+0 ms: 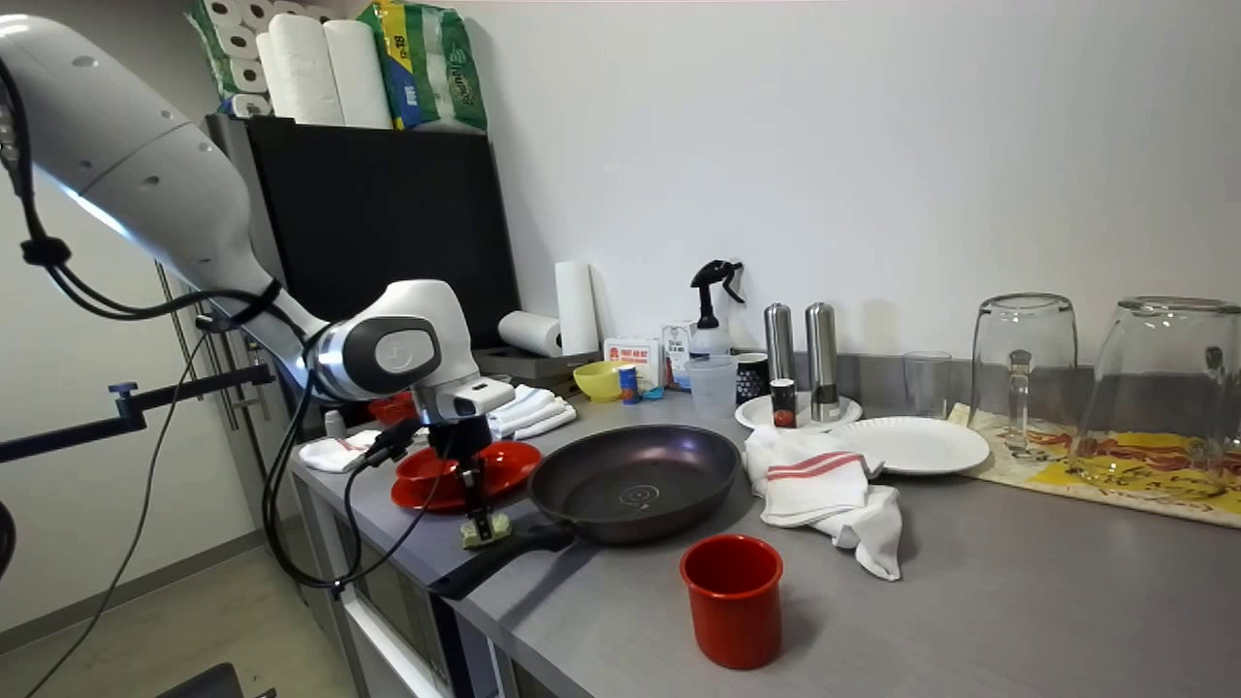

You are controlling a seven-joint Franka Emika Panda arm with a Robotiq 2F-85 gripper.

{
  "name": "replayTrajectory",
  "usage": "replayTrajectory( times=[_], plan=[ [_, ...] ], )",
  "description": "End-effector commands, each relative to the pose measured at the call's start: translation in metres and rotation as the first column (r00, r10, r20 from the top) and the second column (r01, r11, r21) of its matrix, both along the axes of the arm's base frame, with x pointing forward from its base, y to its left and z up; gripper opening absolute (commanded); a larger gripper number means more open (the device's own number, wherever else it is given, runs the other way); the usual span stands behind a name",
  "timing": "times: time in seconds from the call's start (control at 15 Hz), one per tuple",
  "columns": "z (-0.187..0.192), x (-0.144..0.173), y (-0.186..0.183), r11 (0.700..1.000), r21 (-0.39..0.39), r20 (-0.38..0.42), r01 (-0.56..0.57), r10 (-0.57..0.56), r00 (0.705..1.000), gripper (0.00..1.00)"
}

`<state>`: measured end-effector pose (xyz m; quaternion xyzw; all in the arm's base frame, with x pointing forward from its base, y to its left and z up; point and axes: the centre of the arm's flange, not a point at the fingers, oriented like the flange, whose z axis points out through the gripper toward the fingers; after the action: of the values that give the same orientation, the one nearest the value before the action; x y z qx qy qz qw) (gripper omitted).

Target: Use the sponge to wipe the red bowl

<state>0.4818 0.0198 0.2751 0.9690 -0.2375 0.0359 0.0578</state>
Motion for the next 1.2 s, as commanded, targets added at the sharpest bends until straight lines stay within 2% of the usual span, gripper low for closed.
replayTrajectory(
  times=[0.0, 0.8, 0.87, 1.0, 1.13],
  plan=[
    [-0.0033, -0.0031, -0.0024, 0.999, -0.013, 0.017, -0.038, 0.038, 0.999, 1.0],
    [-0.0039, -0.0022, 0.0013, 1.0, 0.013, 0.045, -0.02, 0.019, 0.999, 1.0],
    [-0.004, -0.0023, 0.001, 1.0, 0.013, 0.044, -0.018, 0.017, 0.999, 0.97],
    [-0.0042, -0.0026, 0.0008, 1.0, 0.016, 0.041, -0.013, 0.013, 0.999, 0.75],
    [-0.0038, -0.0028, 0.001, 1.0, 0.02, 0.04, -0.009, 0.008, 0.999, 0.63]
  ],
)
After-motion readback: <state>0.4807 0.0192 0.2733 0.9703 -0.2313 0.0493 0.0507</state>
